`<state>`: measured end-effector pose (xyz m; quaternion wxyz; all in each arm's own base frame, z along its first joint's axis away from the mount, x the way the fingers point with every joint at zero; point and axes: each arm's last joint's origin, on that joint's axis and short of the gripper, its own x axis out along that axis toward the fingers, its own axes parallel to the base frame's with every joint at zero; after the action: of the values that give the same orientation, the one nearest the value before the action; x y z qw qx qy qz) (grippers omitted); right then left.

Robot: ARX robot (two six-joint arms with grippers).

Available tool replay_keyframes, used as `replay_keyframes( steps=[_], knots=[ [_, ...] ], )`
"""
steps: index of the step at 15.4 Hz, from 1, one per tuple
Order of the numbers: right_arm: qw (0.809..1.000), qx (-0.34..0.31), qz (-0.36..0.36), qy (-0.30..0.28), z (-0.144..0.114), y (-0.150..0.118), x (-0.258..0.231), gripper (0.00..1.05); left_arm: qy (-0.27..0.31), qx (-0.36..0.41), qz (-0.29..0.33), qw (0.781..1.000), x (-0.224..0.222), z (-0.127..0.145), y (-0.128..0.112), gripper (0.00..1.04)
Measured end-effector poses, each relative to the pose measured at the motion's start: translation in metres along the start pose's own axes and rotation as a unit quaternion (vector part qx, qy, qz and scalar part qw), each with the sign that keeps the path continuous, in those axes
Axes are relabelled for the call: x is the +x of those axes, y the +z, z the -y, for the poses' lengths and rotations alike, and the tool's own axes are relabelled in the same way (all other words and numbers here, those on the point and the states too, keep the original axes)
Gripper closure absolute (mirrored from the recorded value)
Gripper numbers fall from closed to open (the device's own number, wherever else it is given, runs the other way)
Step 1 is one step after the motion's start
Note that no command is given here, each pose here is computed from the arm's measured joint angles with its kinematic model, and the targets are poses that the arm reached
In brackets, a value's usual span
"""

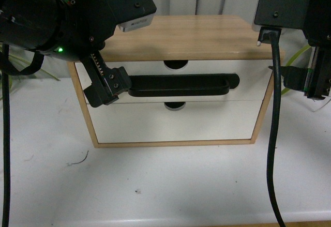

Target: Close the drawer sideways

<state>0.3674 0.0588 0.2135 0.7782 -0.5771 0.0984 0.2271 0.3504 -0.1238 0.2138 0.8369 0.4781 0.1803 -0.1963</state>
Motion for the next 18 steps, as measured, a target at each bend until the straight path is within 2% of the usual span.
replay_keyframes(
  steps=[2,4,5,6,8,9,10,11,12,13,14,15,16,18],
  knots=[
    [0.996,0.072,0.039,-0.023,0.002,0.009,-0.032,0.06,-0.008,-0.066,0.067,0.996,-0.038,-0.002,0.010,0.07],
    [0.973,0.205,0.087,-0.062,0.009,0.015,-0.075,0.06,0.029,-0.166,0.120,0.978,-0.079,-0.013,0.011,0.07],
    [0.951,0.284,0.101,-0.064,0.006,0.010,-0.093,0.06,0.045,-0.229,0.128,0.964,-0.097,-0.015,0.001,0.07],
    [0.922,0.363,0.113,-0.074,-0.002,0.003,-0.113,0.06,0.057,-0.284,0.127,0.949,-0.112,-0.011,-0.013,0.07],
    [0.847,0.509,0.132,-0.076,-0.026,-0.013,-0.143,0.06,0.067,-0.362,0.121,0.922,-0.136,0.007,-0.039,0.07],
    [0.813,0.561,0.135,-0.082,-0.039,-0.020,-0.154,0.06,0.078,-0.397,0.114,0.907,-0.147,0.015,-0.053,0.07],
    [0.789,0.594,0.132,-0.080,-0.051,-0.025,-0.162,0.06,0.090,-0.420,0.099,0.898,-0.155,0.024,-0.068,0.07],
    [0.781,0.608,0.128,-0.070,-0.063,-0.028,-0.168,0.06,0.096,-0.433,0.083,0.892,-0.159,0.031,-0.079,0.07],
    [0.775,0.615,0.131,-0.068,-0.065,-0.030,-0.175,0.06,0.106,-0.450,0.069,0.884,-0.165,0.034,-0.090,0.07],
    [0.774,0.609,0.139,-0.098,-0.060,-0.030,-0.183,0.07,0.131,-0.468,0.073,0.871,-0.175,0.028,-0.095,0.07],
    [0.777,0.591,0.138,-0.169,-0.059,-0.026,-0.191,0.18,0.171,-0.473,0.128,0.855,-0.181,0.023,-0.099,0.13],
    [0.776,0.586,0.112,-0.204,-0.065,-0.026,-0.200,0.30,0.199,-0.472,0.173,0.841,-0.189,0.028,-0.108,0.26],
    [0.775,0.586,0.092,-0.219,-0.074,-0.028,-0.207,0.43,0.203,-0.476,0.179,0.837,-0.190,0.038,-0.116,0.38],
    [0.776,0.578,0.104,-0.230,-0.087,-0.029,-0.216,0.70,0.195,-0.476,0.175,0.839,-0.191,0.048,-0.133,0.64]
  ],
)
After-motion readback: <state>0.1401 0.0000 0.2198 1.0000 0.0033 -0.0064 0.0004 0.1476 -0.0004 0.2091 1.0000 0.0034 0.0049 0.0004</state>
